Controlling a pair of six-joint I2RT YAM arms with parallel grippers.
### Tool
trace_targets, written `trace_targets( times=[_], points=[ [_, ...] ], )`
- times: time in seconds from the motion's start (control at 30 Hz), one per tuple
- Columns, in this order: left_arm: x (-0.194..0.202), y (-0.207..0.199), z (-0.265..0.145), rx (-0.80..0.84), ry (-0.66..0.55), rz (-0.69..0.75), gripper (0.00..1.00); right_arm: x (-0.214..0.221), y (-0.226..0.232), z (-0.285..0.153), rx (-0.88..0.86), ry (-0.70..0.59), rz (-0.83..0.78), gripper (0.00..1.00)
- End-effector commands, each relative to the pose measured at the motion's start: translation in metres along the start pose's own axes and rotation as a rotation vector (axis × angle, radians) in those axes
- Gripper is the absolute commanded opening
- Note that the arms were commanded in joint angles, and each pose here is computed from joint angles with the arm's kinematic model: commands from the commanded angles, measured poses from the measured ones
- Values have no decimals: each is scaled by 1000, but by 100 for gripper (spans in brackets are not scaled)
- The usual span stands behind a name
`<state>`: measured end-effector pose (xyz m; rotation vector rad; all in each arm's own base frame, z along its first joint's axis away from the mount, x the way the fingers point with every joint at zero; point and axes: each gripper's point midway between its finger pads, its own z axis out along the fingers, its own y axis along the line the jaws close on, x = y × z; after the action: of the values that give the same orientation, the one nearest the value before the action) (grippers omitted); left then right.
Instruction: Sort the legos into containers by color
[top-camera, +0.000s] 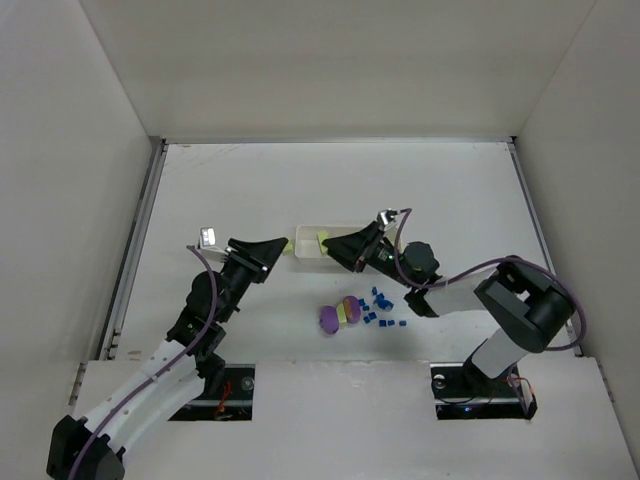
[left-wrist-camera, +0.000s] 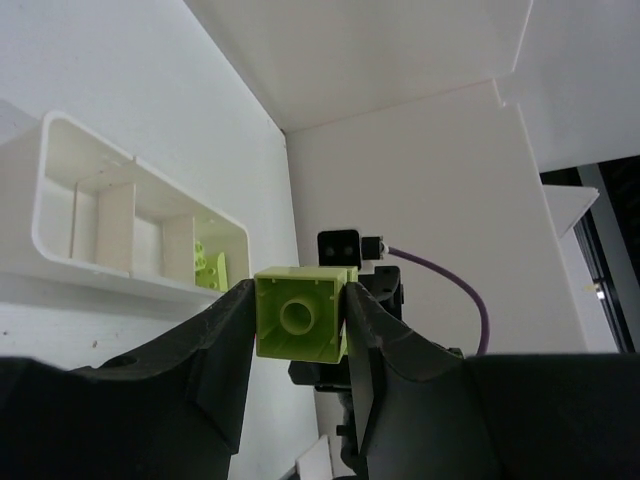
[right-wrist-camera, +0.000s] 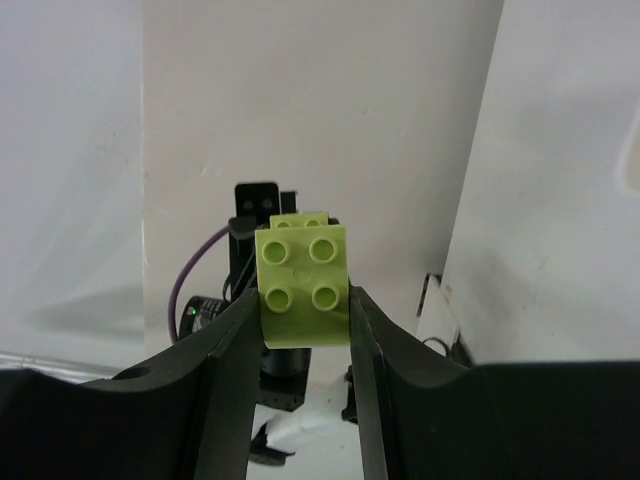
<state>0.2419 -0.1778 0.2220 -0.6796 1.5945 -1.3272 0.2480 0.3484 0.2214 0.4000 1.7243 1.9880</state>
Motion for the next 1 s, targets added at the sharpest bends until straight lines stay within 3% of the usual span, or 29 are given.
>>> trace_targets(
  times=[0.0,0.2,0.33,0.47,0.53,0.97],
  points=[
    [-2,2,-1,4,-6,4,7,-19,44,-19,-171,-48,-108,27],
    [12,-5,8,-1,43,69,7,-62,8,-48,12,-149,-190,27],
    [29,-14,17,-11,85,177,7,-104,-35,-79,289,-272,-332,28],
    [49,-11,31,-66,105,293,8,-145,-60,-120,649,-401,-573,29],
    [60,-9,39,-87,117,343,9,-154,-63,-131,772,-409,-667,29],
    [107,-15,90,-128,189,460,10,-160,-92,-120,956,-286,-811,29]
  ],
)
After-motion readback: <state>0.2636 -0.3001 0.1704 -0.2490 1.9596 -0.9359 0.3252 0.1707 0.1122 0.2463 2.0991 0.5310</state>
